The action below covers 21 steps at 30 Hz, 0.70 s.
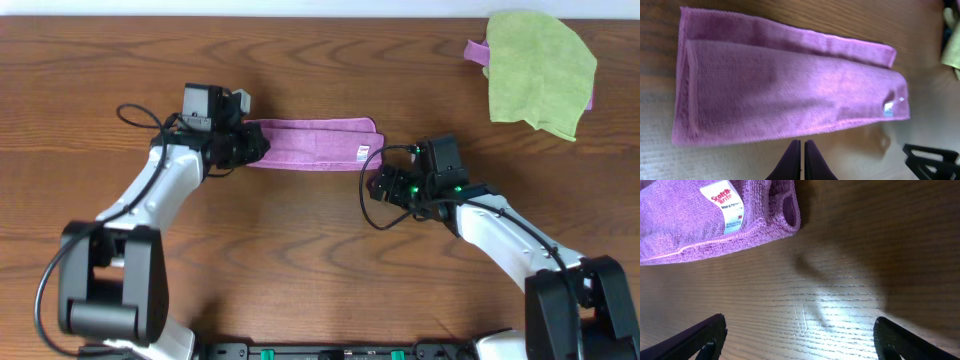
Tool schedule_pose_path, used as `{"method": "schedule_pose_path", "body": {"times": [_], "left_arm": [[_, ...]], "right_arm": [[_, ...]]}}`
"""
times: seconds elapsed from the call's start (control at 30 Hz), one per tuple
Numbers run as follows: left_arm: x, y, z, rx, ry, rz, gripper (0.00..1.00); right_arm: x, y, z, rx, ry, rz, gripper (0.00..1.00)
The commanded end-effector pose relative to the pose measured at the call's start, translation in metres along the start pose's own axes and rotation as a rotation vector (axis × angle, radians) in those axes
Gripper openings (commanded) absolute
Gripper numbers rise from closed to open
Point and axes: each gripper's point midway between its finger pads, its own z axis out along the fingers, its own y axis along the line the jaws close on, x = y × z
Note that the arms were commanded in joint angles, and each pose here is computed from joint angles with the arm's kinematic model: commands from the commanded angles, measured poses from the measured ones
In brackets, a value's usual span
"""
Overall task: Fold the cloth
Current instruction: 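Grasp the folded strip's left end with the left gripper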
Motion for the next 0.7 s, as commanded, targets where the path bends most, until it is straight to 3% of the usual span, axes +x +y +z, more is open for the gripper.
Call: {"method": "schedule_pose_path", "body": {"times": [0.0, 0.27, 0.47, 0.67], "left_arm": [[-0.006, 0.006, 0.012, -0.025, 0.019, -0.010, 0.06], [0.007, 0.028, 0.033, -0.079, 0.083, -0.042, 0.06], [0.006, 0.053, 0.031, -0.221, 0.064, -0.022, 0.06], [0.008, 0.058, 0.037, -0.226, 0.075, -0.020, 0.06]], "right_arm": [[-0.002, -0.001, 0.000, -0.004, -0.003, 0.015, 0.93], [-0.002, -0.001, 0.000, -0.004, -0.004, 0.014, 0.93], [0.001, 0.003, 0.000, -0.028, 0.014, 0.015, 0.95], [0.003, 0.009, 0.000, -0.061, 0.027, 0.012, 0.96]]}}
